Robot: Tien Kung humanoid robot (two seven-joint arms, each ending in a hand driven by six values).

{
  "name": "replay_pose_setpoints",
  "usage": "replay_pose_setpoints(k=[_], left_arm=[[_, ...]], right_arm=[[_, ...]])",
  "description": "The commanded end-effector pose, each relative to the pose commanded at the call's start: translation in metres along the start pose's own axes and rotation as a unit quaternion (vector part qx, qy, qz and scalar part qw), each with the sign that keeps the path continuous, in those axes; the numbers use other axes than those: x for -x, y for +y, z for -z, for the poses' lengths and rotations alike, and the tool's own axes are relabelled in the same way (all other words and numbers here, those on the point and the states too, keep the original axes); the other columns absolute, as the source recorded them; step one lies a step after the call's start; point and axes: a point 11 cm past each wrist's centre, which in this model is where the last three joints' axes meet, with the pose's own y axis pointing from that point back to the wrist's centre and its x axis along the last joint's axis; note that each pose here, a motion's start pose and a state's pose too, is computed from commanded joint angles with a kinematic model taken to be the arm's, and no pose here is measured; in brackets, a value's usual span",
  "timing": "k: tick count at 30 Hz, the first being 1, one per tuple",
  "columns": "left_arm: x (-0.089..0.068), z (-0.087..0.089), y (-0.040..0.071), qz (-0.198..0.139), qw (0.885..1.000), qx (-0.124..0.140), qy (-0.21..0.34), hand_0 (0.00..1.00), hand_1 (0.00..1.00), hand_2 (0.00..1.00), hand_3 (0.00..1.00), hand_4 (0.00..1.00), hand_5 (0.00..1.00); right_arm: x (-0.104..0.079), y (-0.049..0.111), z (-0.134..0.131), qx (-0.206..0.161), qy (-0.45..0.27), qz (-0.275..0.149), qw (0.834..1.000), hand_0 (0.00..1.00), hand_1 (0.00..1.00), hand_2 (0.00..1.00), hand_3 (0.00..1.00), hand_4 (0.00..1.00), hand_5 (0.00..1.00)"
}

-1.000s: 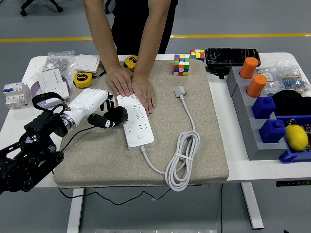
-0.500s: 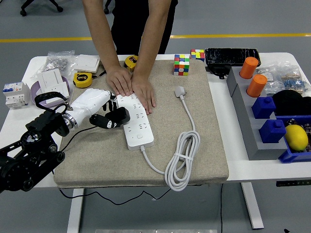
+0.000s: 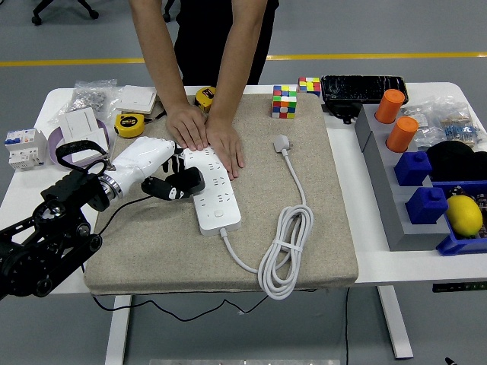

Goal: Pick up the plug,place it near the board,insert it into the board,press the button

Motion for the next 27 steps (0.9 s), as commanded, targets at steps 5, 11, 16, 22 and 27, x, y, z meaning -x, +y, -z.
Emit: replay_pose_setpoints(k=[5,11,16,22,27], left_arm=[[0.0008,-0.0001,0.0000,0.005,1.000,0.000,0.004,0.483,0.525,0.418,0.379,0.993,0.255],[0.0013,0.0015,0.0004,0.007,1.000,-0.002,0.006,0.541,0.706,0.646,0.510,0.998,0.341],[0.0001,0.0019,0.0004,0.005,1.000,-0.003,0.004,0.588,0.774,0.742,0.646,0.998,0.357],[-0.0001,0.0016,0.0003,0.005,1.000,-0.003,0.003,0.611,0.787,0.755,0.663,0.998,0.378],[-0.0022,-0.0002,0.0004,0.004,1.000,0.000,0.002,0.610,0.790,0.756,0.667,0.998,0.382]], right_arm=[[-0.0002,0.0000,0.0001,0.000,-0.001,0.000,1.000,0.799,0.719,0.722,0.765,0.998,0.941],[0.0001,0.0000,-0.0012,0.000,-0.001,0.001,1.000,0.799,0.719,0.722,0.765,0.998,0.941],[0.0003,0.0000,-0.0016,0.001,0.001,0.001,1.000,0.800,0.719,0.722,0.765,0.998,0.943],[0.0000,0.0000,-0.0014,0.001,0.001,0.001,1.000,0.800,0.716,0.722,0.765,0.998,0.944],[-0.0003,0.0000,-0.0021,0.001,0.001,0.001,1.000,0.800,0.717,0.722,0.765,0.998,0.945]])
